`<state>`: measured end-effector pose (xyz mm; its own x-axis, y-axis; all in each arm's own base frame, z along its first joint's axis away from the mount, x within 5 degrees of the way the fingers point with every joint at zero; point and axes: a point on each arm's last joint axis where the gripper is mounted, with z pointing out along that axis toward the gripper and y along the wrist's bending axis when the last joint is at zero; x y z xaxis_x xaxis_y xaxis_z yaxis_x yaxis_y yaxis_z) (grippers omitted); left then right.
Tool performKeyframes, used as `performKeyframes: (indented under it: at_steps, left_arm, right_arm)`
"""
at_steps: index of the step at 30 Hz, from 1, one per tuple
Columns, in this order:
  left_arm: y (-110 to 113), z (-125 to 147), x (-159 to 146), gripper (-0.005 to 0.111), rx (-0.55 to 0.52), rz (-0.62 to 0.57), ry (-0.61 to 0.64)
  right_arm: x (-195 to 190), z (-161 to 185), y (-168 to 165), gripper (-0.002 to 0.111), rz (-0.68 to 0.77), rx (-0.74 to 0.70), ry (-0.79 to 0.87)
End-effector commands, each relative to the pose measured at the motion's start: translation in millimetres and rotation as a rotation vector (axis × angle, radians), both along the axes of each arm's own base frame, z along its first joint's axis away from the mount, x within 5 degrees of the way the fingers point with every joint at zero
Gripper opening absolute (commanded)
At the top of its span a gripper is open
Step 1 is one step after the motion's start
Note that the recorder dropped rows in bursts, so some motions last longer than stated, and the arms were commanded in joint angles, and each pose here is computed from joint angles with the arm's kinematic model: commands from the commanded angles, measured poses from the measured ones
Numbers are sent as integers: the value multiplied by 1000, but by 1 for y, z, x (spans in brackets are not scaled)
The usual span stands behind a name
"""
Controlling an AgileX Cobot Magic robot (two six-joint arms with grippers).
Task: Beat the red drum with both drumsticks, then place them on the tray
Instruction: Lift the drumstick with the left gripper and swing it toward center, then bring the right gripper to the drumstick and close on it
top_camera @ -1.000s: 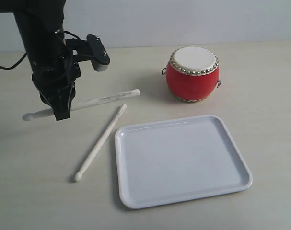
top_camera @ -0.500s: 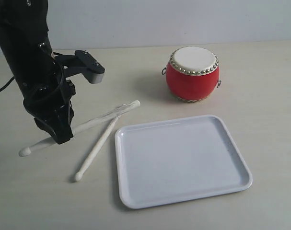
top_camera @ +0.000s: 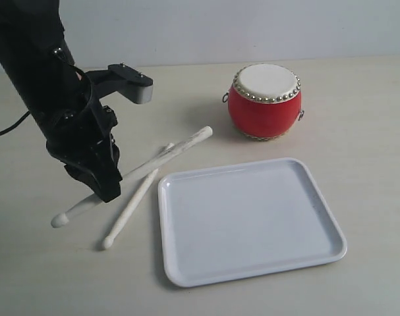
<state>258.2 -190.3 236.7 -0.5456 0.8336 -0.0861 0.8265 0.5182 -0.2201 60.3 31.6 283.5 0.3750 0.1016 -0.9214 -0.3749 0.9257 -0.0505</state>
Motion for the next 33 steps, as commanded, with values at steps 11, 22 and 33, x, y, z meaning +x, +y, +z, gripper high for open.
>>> performKeyframes:
  at_steps: [11,22,33]
  left_arm:
    - [3,15,-27,0,-130,-13,39]
    - [-3,18,-29,0,-199,-20,65]
    - [-9,21,-32,0,-268,15,106]
  right_arm:
    - [154,0,24,19,73,-1122,295]
    - [125,-29,90,51,322,-1586,-111]
    - [77,-49,126,53,354,-1737,-270]
